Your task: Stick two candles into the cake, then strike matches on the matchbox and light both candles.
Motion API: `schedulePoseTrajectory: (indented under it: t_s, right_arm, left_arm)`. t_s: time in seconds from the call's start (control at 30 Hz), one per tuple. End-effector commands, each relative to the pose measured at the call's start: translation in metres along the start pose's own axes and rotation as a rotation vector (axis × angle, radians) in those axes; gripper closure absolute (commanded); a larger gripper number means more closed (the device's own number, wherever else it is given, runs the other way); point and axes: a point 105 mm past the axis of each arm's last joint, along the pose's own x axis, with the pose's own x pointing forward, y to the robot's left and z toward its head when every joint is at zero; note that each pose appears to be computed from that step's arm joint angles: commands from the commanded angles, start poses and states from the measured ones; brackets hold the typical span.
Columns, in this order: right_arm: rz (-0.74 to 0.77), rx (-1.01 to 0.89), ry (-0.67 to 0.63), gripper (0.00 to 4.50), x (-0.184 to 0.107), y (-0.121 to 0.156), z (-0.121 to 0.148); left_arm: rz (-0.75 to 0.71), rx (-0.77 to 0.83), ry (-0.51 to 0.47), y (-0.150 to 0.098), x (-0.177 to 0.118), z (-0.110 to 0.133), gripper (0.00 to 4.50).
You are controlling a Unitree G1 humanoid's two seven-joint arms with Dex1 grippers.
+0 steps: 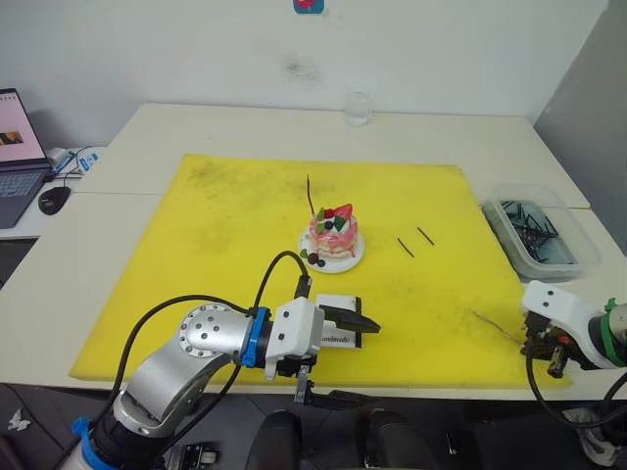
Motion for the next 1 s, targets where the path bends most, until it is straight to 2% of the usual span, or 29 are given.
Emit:
schedulePoseTrajectory:
  t_s: [0.03,0.17,0.3,0.47,0.57,0.63,0.8,1.0]
  right_arm:
    - [-0.005,-0.012,-0.02,4.47,-0.005,-0.001,0.007]
    - [-0.001,0.001,-0.059,4.47,-0.016,-0.006,0.016]
    - [0.001,0.025,-0.157,4.47,-0.036,-0.011,0.034]
    - [0.032,0.005,-0.484,4.47,-0.055,-0.002,0.09]
    - [0.069,-0.008,-0.758,4.47,-0.054,0.011,0.137]
    - [0.078,-0.006,-0.887,4.47,-0.051,0.018,0.161]
    - [-0.002,-0.038,-1.262,4.47,-0.042,0.027,0.222]
    - [-0.034,0.012,-1.461,4.47,-0.023,0.032,0.256]
  left_arm:
    - [0.004,0.033,-0.011,-0.001,0.001,0.003,0.0]
    - [0.031,0.027,0.006,0.003,-0.005,0.001,0.0]
    - [0.076,0.007,0.025,0.008,-0.015,-0.001,0.0]
    - [0.185,-0.051,0.022,0.018,-0.032,0.004,0.0]
    - [0.276,-0.084,0.017,0.026,-0.043,0.006,0.0]
    - [0.339,-0.091,0.021,0.032,-0.051,0.005,0.0]
    - [0.499,-0.094,0.005,0.048,-0.067,0.007,0.0]
    - [0.621,-0.099,-0.031,0.062,-0.077,0.011,0.0]
